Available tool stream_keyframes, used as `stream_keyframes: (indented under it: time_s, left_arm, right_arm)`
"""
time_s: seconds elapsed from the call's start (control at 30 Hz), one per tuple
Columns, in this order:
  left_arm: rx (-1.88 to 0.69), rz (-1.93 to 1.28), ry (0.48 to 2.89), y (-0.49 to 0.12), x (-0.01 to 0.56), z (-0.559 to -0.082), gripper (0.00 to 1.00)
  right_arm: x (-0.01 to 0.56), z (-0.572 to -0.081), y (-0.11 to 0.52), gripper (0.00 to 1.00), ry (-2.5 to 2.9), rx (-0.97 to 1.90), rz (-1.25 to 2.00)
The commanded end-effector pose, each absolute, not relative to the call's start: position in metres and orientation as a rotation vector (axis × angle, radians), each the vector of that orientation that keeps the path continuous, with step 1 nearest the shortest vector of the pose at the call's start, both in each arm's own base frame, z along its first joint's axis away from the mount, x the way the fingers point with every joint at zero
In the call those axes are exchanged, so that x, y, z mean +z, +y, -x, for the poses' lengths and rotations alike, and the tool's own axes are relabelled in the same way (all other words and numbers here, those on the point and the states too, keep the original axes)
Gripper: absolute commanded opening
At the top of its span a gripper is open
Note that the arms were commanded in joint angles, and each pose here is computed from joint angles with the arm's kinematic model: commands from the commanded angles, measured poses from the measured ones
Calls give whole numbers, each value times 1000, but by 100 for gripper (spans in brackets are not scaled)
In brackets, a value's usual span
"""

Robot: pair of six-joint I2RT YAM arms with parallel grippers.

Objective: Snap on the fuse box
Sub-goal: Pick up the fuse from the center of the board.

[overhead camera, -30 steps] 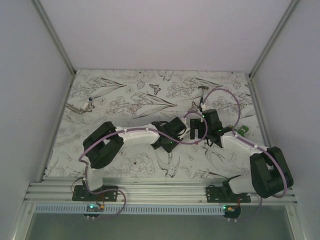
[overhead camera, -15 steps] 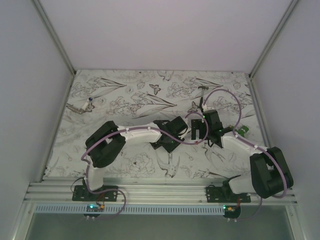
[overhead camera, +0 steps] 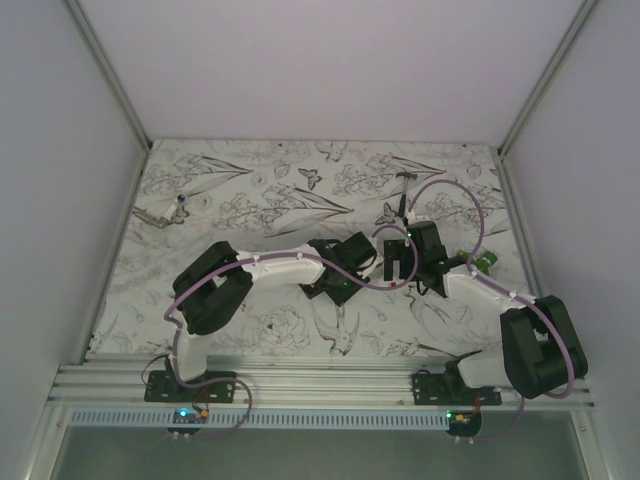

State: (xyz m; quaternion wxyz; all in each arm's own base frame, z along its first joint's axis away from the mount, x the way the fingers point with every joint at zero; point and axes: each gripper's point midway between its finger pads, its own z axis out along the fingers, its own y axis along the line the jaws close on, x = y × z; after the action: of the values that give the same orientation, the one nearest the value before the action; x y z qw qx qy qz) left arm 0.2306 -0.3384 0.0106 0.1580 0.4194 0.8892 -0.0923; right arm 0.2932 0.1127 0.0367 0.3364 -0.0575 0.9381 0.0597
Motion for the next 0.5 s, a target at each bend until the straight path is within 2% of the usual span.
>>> stream_keyframes:
  time_s: [0.0,0.2,0.33,0.47]
  left_arm:
    - [-362,-1527,2375,-373,-28,-205,39]
    - [-379,-1530,2339,-379,-27,-208,41]
    - [-378,-1529,2321,-381,-24,-211,46]
    - [-358,-1524,2302,-380,-19,-215,48]
  right_arm:
    - [82,-308,178,100,2254,466,295]
    - [82,-308,177,100,2248,469,285]
    - [83,-309,178,100,2251,472,287]
    - [83,-309,179,100,2252,480,286]
